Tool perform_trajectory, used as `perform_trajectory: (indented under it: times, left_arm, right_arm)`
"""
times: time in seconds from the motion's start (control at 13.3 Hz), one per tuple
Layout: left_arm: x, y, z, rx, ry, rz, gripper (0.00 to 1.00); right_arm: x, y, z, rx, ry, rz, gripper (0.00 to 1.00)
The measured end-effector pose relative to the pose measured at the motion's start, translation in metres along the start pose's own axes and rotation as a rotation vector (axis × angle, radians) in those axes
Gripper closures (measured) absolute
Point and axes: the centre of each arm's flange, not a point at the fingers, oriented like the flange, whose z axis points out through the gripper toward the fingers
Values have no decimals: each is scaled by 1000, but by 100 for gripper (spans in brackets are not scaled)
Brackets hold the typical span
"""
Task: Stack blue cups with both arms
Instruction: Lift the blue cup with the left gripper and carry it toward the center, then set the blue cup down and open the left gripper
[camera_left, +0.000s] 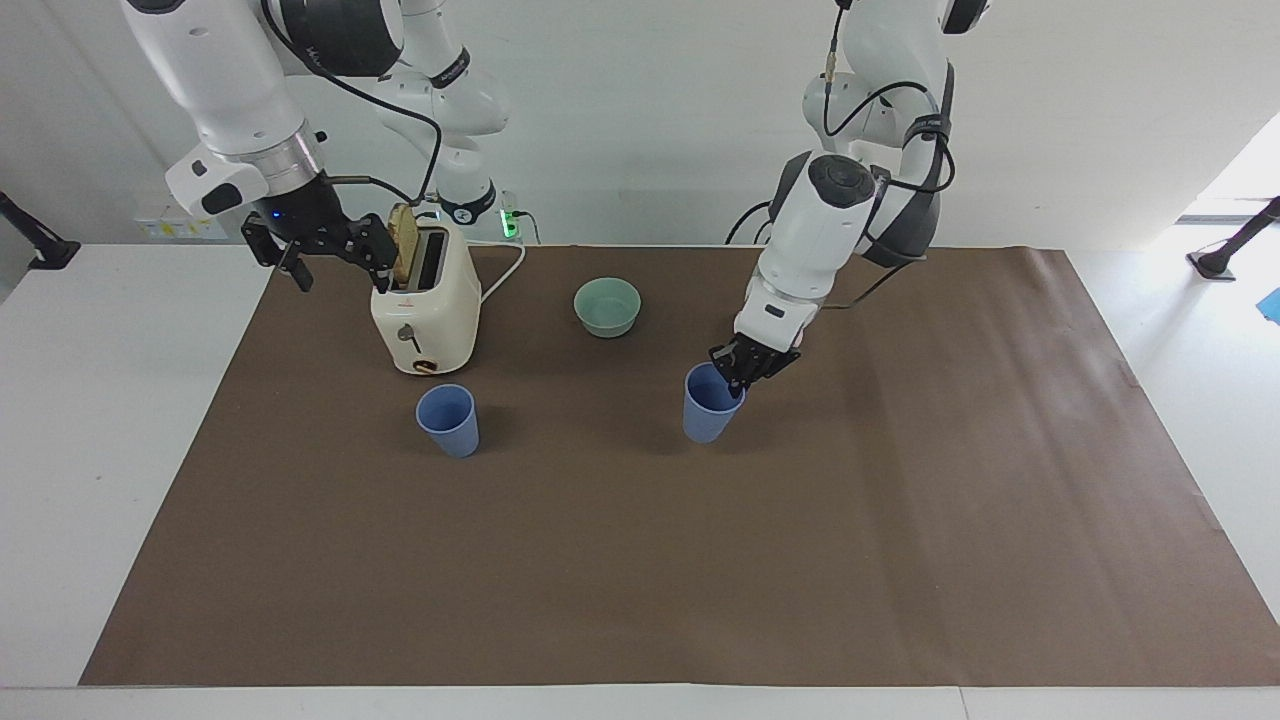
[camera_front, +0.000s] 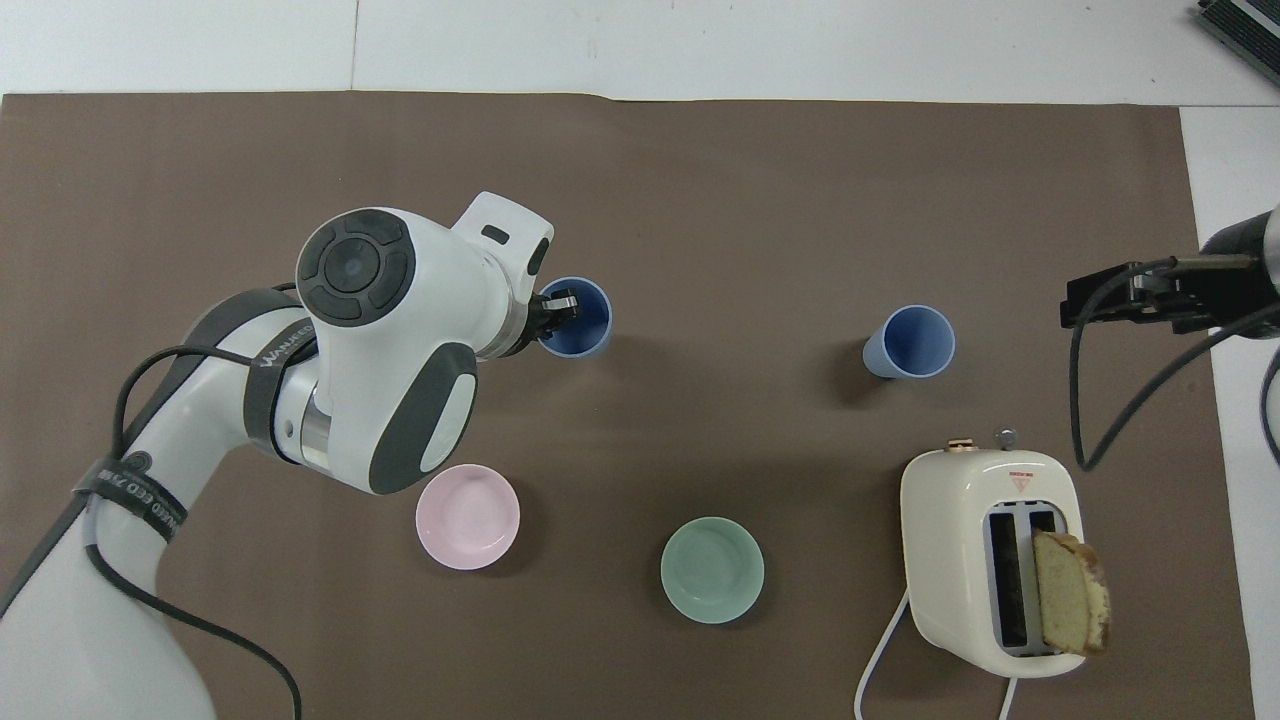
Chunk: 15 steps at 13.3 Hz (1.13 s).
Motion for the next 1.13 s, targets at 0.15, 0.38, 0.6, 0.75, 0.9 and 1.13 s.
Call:
perform_trajectory:
  times: [0.15,0.38,0.6,0.75,0.9,1.13]
  left_arm:
    - [-6,11,20,2,4,14,95]
    - [-15,22,38,13,5,31,95]
    - [-29,36,59,28,4,49,95]
    - [-29,38,65,38,18,49,95]
    - [-26,38,62,38,27,46,87]
    - [-15,35,51,42,42,35,52]
  right_arm:
    - [0,0,0,0,0,0,0]
    - [0,0,0,0,0,0,0]
    - [0,0,0,0,0,0,0]
    - [0,0,0,0,0,0,0]
    - [0,0,0,0,0,0,0]
    - [0,0,0,0,0,0,0]
